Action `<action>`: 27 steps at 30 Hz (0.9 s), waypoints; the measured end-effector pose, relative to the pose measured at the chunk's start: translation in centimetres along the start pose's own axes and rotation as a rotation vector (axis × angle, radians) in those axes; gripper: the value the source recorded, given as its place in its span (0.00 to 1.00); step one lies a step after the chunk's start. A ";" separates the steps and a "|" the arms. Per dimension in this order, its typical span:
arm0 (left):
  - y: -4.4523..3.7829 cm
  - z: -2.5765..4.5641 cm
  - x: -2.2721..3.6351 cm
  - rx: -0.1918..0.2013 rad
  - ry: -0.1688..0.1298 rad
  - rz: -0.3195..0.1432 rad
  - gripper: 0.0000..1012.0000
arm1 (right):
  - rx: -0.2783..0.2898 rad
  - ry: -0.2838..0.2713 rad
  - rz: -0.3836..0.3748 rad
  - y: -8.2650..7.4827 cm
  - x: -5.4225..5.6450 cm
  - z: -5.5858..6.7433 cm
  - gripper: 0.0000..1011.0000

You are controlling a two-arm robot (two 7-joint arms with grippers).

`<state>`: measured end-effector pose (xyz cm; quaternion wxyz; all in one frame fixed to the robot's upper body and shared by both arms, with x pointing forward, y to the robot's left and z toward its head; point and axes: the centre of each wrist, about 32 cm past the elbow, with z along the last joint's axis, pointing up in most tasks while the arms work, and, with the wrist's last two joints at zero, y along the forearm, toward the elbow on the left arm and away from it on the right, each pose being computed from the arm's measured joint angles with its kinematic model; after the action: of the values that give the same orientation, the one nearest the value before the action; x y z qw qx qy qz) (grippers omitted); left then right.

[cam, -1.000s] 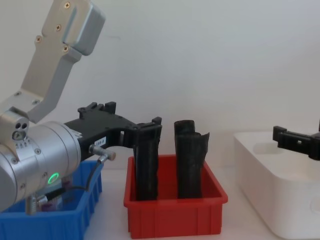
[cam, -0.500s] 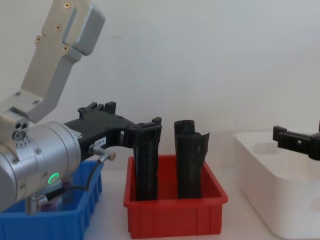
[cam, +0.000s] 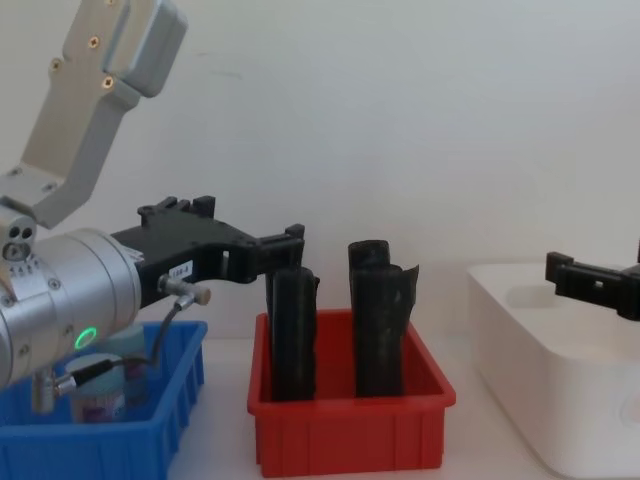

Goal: Pick the cotton swabs from the blue box and place them into the white box.

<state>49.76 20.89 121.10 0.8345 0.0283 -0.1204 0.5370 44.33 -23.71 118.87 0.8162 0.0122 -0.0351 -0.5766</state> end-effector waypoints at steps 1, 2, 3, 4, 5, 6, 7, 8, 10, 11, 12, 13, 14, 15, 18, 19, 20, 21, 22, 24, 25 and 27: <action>-0.02 0.00 0.18 0.002 0.002 0.002 0.99 | 0.000 0.000 0.000 0.0 0.0 0.0 0.99; -0.08 -0.02 0.53 0.006 0.008 0.004 0.99 | 0.000 0.000 0.000 0.0 0.0 0.0 0.99; -0.12 -0.05 0.78 0.009 0.010 0.007 0.99 | 0.000 0.000 0.000 0.0 0.0 0.0 0.99; -0.16 -0.07 0.96 0.011 0.013 0.009 0.99 | 0.000 0.000 0.000 0.0 0.0 0.0 0.99; -0.20 -0.11 1.18 0.014 0.018 0.011 0.99 | 0.000 0.000 0.000 0.0 0.0 0.0 0.99; -0.25 -0.15 1.37 0.017 0.020 0.012 0.99 | 0.000 0.000 0.000 0.0 0.0 0.0 0.99; -0.35 -0.23 1.80 0.023 0.029 0.014 0.99 | 0.000 0.000 0.000 0.0 0.0 0.0 0.99; -0.43 -0.29 2.12 0.027 0.032 0.018 0.99 | 0.000 0.000 0.000 0.0 0.0 0.0 0.99; -0.55 -0.43 2.60 0.034 0.041 0.021 0.99 | 0.000 0.000 0.000 0.0 0.0 0.0 0.99; -0.68 -0.57 3.07 0.041 0.049 0.025 0.99 | 0.000 0.000 0.000 0.0 0.0 0.0 0.99; -0.78 -0.69 3.39 0.046 0.052 0.029 0.99 | 0.000 0.000 0.000 0.0 0.0 0.0 0.99; -0.85 -0.79 3.64 0.051 0.058 0.030 0.99 | 0.000 0.000 0.000 0.0 0.0 0.0 0.99; -0.99 -0.97 4.12 0.059 0.066 0.033 0.99 | 0.000 0.000 0.000 0.0 0.0 0.0 0.99; -1.07 -1.06 4.38 0.063 0.068 0.037 0.99 | 0.000 0.000 0.000 0.0 0.0 0.0 0.99; -1.34 -1.60 5.41 0.084 0.086 0.046 0.99 | 0.000 0.000 0.000 0.0 0.0 0.0 0.99; -1.47 -1.86 5.89 0.093 0.094 0.052 0.99 | 0.000 0.000 0.000 0.0 0.0 0.0 0.99; -1.53 -1.99 6.12 0.098 0.100 0.052 0.99 | 0.000 0.000 0.000 0.0 0.0 0.0 0.99; -1.61 -2.17 6.41 0.104 0.105 0.057 0.99 | 0.000 0.000 0.000 0.0 0.0 0.0 0.99; -1.64 -2.27 6.55 0.107 0.109 0.057 0.99 | 0.000 0.000 0.000 0.0 0.0 0.0 0.99; -1.78 -2.71 7.15 0.121 0.120 0.063 0.99 | 0.000 0.000 0.000 0.0 0.0 0.0 0.99; -1.85 -2.89 7.42 0.127 0.125 0.067 0.99 | 0.000 0.000 0.000 0.0 0.0 0.0 0.99; -1.98 -3.30 7.96 0.140 0.136 0.075 0.99 | 0.000 0.000 0.000 0.0 0.0 0.0 0.99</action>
<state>55.24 27.72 119.90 0.8161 0.0454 -0.0265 0.5756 44.33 -23.71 118.87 0.8162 0.0122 -0.0351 -0.5766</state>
